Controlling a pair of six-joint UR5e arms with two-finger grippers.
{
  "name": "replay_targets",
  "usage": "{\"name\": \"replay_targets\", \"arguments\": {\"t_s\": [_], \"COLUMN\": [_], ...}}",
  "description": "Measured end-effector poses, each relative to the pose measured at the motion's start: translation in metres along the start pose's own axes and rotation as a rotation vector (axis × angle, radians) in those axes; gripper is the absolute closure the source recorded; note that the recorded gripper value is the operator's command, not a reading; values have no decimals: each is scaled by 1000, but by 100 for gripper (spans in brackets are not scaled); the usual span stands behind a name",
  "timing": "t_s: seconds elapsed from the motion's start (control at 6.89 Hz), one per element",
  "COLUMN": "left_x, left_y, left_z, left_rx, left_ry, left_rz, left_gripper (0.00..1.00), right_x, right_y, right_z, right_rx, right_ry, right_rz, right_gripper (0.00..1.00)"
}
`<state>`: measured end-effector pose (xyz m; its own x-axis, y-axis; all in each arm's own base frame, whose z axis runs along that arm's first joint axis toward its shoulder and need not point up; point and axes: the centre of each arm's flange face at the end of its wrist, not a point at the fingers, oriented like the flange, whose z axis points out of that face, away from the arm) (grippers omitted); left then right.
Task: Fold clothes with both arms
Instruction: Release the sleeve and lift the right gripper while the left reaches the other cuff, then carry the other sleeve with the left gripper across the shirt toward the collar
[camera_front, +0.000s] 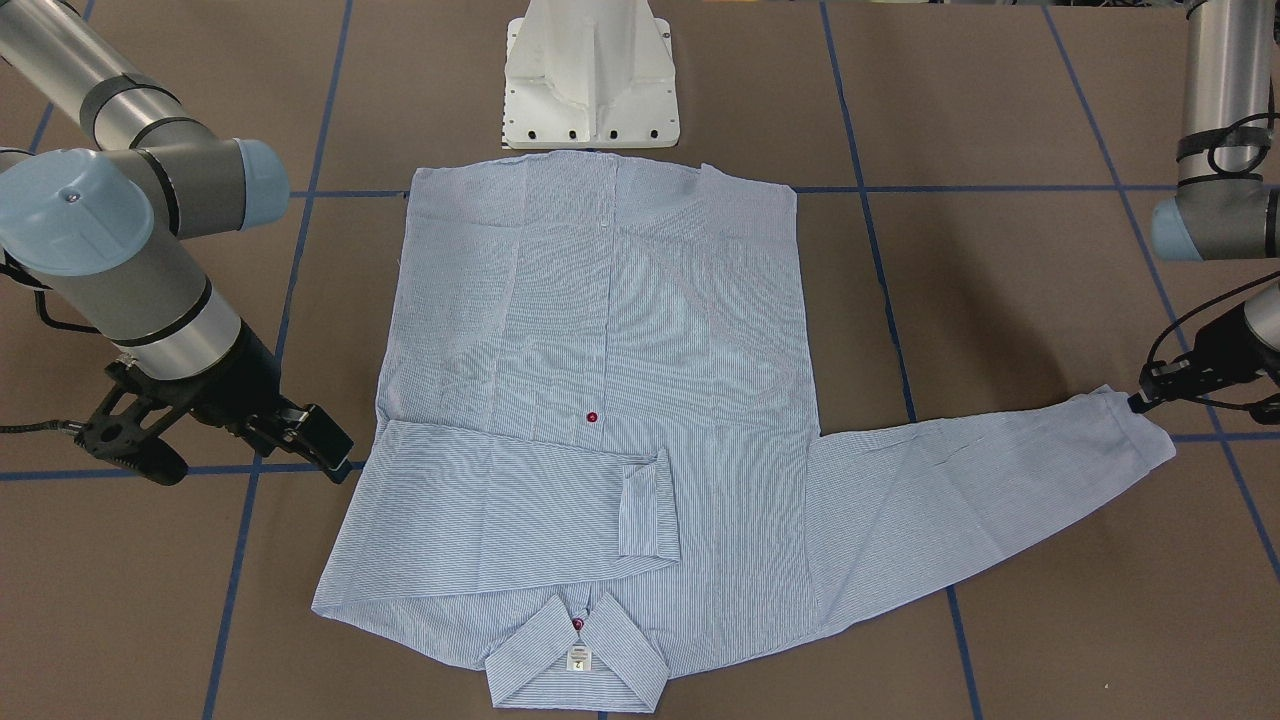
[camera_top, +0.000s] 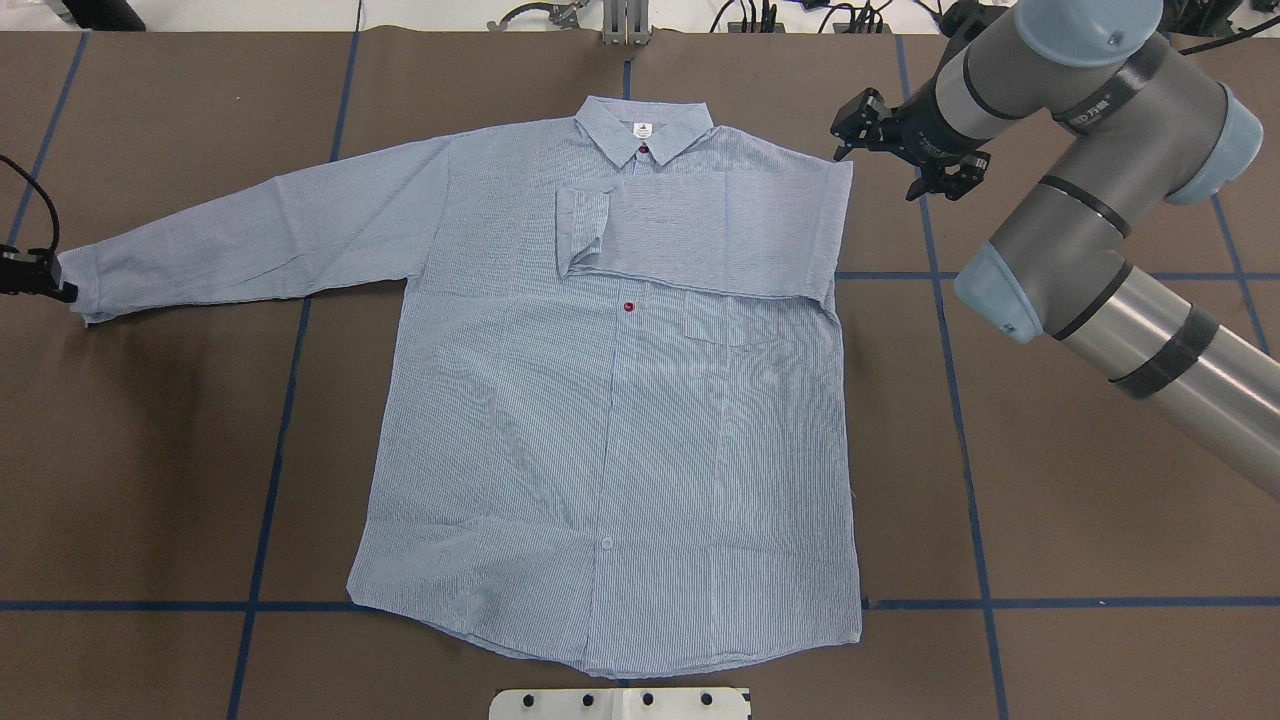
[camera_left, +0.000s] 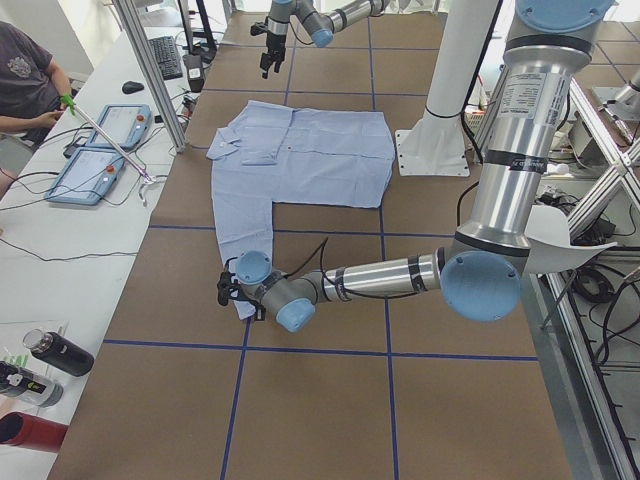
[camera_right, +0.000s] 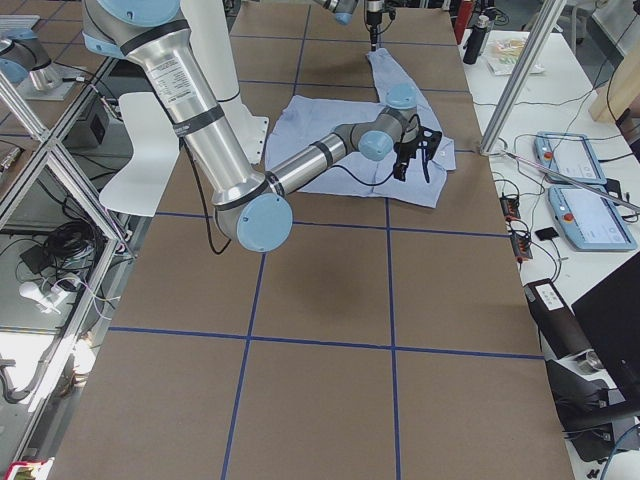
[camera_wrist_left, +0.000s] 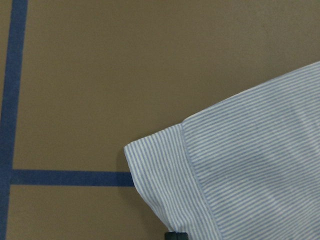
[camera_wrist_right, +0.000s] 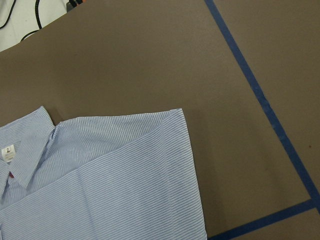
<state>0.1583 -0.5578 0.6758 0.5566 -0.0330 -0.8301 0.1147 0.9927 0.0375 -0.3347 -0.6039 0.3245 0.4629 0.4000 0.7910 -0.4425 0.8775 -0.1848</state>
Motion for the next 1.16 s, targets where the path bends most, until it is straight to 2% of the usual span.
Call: {"name": "replay_targets", "arguments": {"t_s": [0.15, 0.44, 0.73, 0.87, 1.16], "left_x": [15, 85, 200, 265, 413], "left_y": [-3, -18, -44, -50, -42], "left_z": [-9, -46, -69, -64, -44], "left_rx": [15, 67, 129, 139, 126], "left_ry": [19, 106, 194, 234, 318], "left_rz": [13, 20, 90, 116, 91], "left_gripper": [100, 100, 100, 100, 100], "right_x": [7, 27, 57, 77, 127], "right_y": [-3, -16, -33, -42, -67], "right_z": [-2, -6, -9, -9, -16], "right_rx": [5, 19, 35, 41, 56], "right_ry": [3, 16, 42, 59, 103], "right_rz": [5, 24, 7, -21, -111], "right_gripper": [1, 1, 1, 0, 0]}}
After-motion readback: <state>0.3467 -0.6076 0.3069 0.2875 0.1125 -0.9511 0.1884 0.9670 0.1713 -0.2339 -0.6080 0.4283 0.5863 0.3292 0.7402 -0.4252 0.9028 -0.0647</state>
